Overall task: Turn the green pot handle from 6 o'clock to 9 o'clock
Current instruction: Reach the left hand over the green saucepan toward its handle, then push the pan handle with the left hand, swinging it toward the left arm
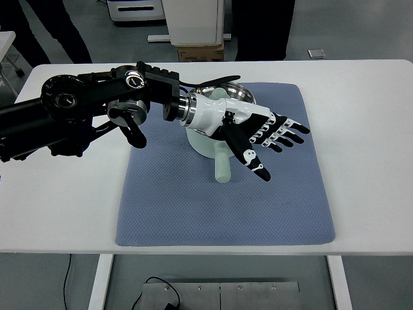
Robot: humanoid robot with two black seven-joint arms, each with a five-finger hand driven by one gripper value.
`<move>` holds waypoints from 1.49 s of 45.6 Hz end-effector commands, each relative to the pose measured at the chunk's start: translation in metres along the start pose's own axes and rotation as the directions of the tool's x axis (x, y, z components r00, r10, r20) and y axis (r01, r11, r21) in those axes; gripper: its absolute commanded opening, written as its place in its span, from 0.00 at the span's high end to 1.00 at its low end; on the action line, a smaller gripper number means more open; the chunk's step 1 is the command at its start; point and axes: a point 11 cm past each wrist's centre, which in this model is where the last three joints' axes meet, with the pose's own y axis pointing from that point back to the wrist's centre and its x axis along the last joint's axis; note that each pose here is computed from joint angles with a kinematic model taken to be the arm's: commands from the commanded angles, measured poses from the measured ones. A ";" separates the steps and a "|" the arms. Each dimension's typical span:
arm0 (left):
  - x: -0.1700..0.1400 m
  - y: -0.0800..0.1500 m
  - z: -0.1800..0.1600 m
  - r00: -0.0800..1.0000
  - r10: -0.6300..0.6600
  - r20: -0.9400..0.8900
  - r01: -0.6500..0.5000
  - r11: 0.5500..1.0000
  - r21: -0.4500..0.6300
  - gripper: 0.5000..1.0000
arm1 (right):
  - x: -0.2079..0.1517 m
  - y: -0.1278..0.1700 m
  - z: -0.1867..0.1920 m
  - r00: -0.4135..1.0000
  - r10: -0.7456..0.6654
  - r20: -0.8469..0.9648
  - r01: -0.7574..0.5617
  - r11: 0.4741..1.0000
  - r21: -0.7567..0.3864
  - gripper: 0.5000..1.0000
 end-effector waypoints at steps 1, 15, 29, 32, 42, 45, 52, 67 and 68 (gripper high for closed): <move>0.000 0.000 -0.005 1.000 -0.004 0.018 0.003 0.999 0.037 0.00 | 0.000 0.000 0.000 1.000 0.000 0.000 0.000 1.000 0.000 0.00; 0.001 0.005 -0.022 0.998 -0.009 0.062 0.000 0.989 0.145 0.00 | 0.000 0.000 0.000 1.000 0.000 0.000 0.000 1.000 0.000 0.00; 0.000 0.007 -0.040 0.998 -0.018 0.066 0.001 0.967 0.256 0.00 | 0.000 0.000 0.000 1.000 0.000 0.000 0.000 1.000 0.000 0.00; 0.000 0.009 -0.046 0.998 -0.019 0.065 0.000 0.960 0.278 0.00 | 0.000 0.000 0.000 1.000 0.000 0.000 0.000 1.000 0.000 0.00; 0.002 0.012 -0.046 0.996 -0.022 0.085 -0.005 0.952 0.306 0.00 | 0.000 0.000 0.000 1.000 0.000 0.000 0.000 1.000 0.000 0.00; 0.003 0.013 -0.046 0.995 -0.022 0.093 -0.008 0.949 0.315 0.00 | 0.000 0.000 0.000 1.000 0.000 0.000 0.000 1.000 0.000 0.00; 0.000 0.015 -0.050 0.994 -0.037 0.102 -0.001 0.935 0.354 0.00 | 0.000 0.000 0.000 1.000 0.000 0.000 0.000 1.000 0.000 0.00; 0.002 0.026 -0.059 0.993 -0.041 0.114 -0.009 0.910 0.414 0.00 | 0.000 0.000 0.000 1.000 0.000 0.000 0.000 1.000 0.000 0.00; 0.002 0.028 -0.060 0.993 -0.039 0.114 -0.013 0.908 0.418 0.00 | 0.000 0.000 0.000 1.000 0.000 0.000 0.000 1.000 0.000 0.00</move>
